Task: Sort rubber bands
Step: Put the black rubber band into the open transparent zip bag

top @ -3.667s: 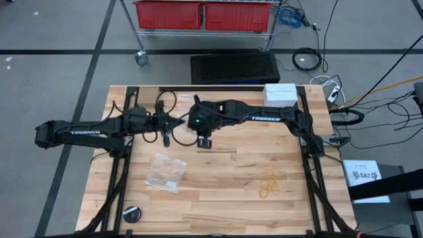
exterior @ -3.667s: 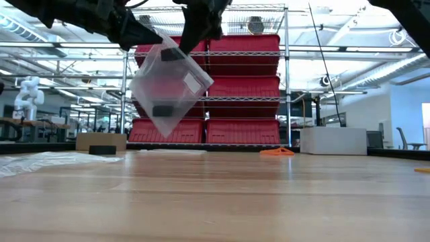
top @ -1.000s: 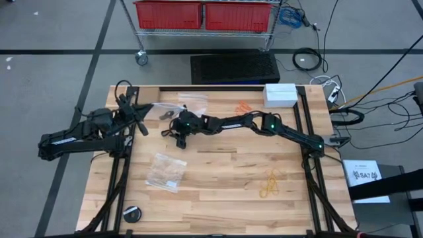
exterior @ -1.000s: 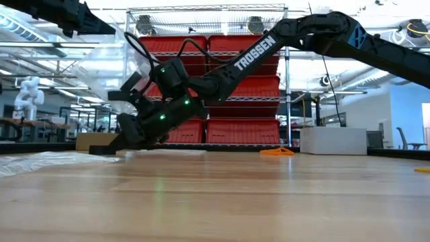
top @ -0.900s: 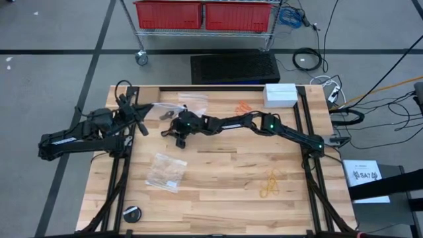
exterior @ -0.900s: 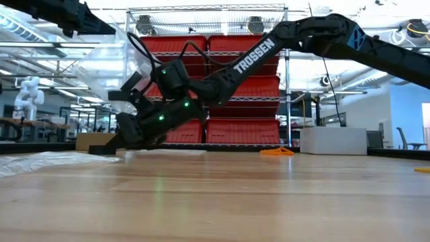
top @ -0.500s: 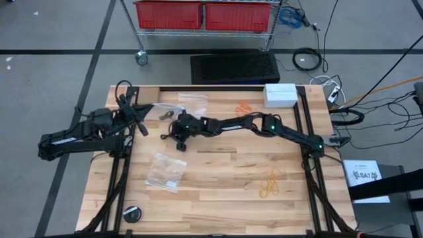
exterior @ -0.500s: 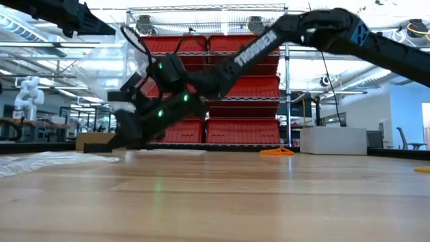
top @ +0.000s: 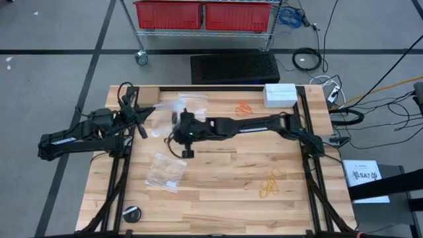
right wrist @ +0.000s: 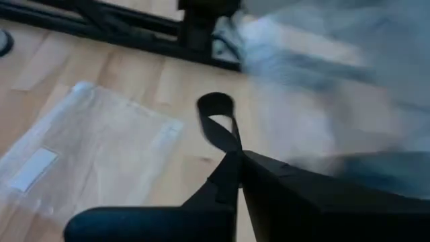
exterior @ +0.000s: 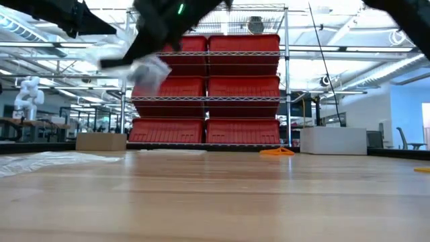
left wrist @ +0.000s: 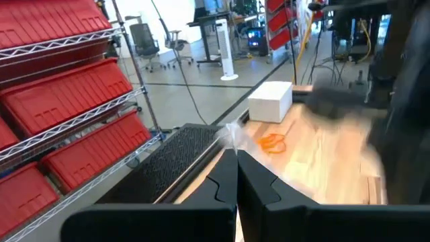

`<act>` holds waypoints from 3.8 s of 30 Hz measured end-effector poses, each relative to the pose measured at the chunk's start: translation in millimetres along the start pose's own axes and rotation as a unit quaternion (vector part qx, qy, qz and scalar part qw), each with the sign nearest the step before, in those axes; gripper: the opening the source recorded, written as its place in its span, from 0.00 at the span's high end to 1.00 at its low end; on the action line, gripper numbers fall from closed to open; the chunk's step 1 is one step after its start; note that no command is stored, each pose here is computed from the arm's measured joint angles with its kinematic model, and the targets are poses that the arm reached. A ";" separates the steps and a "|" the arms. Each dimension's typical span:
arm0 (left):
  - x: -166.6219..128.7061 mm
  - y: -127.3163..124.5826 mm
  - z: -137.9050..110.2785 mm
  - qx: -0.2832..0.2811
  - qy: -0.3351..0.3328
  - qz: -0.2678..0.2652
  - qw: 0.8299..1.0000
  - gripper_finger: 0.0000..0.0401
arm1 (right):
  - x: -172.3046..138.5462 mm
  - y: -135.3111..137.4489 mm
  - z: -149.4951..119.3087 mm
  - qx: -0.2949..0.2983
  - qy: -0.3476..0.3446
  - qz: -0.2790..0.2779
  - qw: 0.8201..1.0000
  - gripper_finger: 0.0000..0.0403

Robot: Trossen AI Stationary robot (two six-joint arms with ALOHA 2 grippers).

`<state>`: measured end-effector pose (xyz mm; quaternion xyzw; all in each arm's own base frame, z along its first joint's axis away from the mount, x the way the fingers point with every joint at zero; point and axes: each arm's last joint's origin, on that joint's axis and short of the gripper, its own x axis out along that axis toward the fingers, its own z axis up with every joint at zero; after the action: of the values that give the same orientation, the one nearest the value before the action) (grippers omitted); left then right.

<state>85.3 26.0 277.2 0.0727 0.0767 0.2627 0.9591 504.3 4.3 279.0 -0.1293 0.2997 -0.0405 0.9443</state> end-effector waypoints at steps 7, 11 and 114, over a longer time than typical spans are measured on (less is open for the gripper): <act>4.1 -1.8 -0.8 0.004 0.010 -0.004 1.000 1.00 | -70.6 -1.1 34.0 -0.006 -0.021 -0.086 0.996 1.00; 8.0 -4.3 0.5 0.003 0.007 -0.024 1.000 1.00 | -78.7 -15.8 35.8 -0.007 -0.017 -0.137 0.990 1.00; 38.4 -17.1 4.9 0.004 0.011 -0.052 0.999 1.00 | -53.5 -32.4 10.5 0.061 0.048 -0.157 0.984 1.00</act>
<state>127.3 30.8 274.7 0.0698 0.0919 0.2125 0.9703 466.7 -16.4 325.7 -0.1146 0.3177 -0.2130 0.9168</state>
